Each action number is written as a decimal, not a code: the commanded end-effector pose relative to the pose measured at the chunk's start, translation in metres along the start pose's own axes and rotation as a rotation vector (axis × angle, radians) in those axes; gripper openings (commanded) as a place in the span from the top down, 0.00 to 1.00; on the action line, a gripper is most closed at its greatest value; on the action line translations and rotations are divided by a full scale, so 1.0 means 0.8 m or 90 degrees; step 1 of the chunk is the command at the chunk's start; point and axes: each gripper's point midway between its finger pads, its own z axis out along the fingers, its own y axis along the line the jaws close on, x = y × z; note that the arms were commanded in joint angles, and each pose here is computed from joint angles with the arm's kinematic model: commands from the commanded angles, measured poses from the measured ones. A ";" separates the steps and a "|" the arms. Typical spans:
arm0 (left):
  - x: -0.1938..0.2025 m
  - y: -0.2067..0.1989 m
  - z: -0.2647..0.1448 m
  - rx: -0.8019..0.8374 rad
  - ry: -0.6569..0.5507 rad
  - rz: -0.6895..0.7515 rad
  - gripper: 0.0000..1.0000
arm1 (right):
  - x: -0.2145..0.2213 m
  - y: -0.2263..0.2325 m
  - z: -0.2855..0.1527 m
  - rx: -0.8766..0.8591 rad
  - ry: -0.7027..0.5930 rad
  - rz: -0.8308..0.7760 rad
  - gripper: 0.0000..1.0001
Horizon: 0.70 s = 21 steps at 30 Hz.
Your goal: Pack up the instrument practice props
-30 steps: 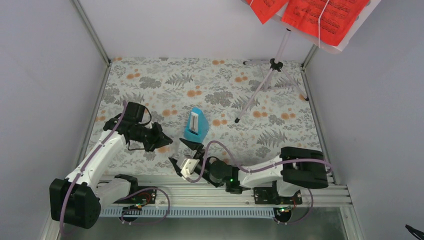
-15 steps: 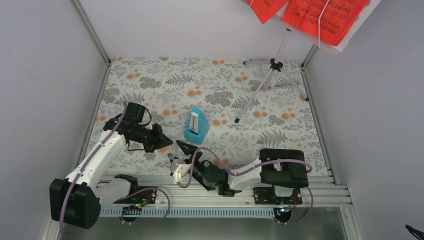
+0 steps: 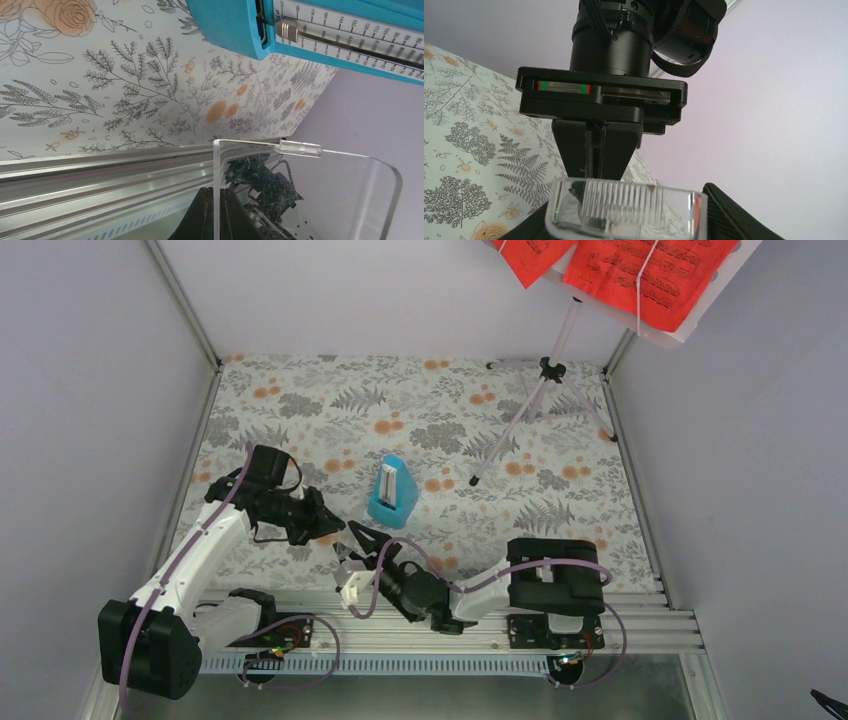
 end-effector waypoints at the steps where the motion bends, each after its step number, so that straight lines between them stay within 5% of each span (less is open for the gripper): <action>1: 0.012 -0.016 -0.002 0.048 0.032 0.034 0.97 | -0.023 -0.018 -0.004 0.012 -0.031 0.057 0.56; 4: 0.011 -0.019 -0.002 0.053 0.032 0.056 0.80 | -0.026 -0.023 -0.008 0.006 -0.035 0.060 0.57; 6: 0.009 -0.020 -0.002 0.055 0.028 0.075 0.05 | -0.026 -0.029 -0.012 0.004 -0.032 0.070 0.57; 11: -0.002 -0.028 -0.002 0.084 -0.015 0.125 0.00 | -0.019 -0.040 -0.029 -0.050 0.006 0.148 0.57; 21: -0.090 -0.018 -0.046 -0.050 -0.325 0.301 0.00 | 0.010 -0.036 -0.077 -0.227 0.153 0.362 0.57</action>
